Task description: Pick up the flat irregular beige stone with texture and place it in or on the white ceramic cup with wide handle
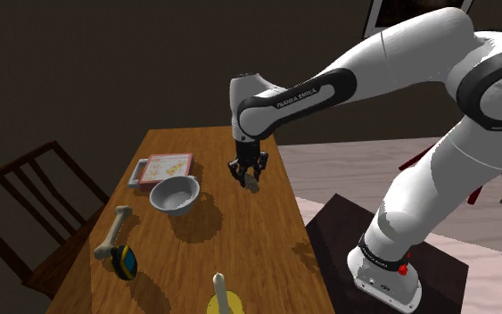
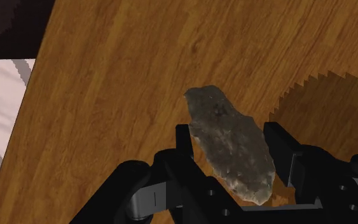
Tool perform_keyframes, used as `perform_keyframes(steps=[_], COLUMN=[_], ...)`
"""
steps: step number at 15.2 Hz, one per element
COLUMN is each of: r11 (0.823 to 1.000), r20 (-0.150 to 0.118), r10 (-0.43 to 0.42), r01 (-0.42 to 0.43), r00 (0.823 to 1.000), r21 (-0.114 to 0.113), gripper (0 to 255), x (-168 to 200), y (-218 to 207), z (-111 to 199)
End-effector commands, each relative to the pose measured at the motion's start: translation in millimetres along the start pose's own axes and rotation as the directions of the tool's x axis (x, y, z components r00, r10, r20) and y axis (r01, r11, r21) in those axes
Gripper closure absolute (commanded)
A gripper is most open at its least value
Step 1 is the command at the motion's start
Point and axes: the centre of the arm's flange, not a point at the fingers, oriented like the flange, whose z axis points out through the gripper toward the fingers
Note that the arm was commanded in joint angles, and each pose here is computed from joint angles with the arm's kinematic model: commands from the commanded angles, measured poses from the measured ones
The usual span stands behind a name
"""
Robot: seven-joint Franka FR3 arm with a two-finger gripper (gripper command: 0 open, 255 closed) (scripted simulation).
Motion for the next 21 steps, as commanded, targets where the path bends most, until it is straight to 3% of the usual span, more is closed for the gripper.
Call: perform_keyframes(steps=[1, 21], r11=[1.000, 1.000], r20=[0.000, 0.000], r10=[0.001, 0.001], r01=[-0.001, -0.001], r00=[1.000, 1.000], r21=[0.001, 0.001], gripper=[255, 255], x=[16.2, 180.8], y=[-19.8, -220.3], z=[-0.7, -15.8])
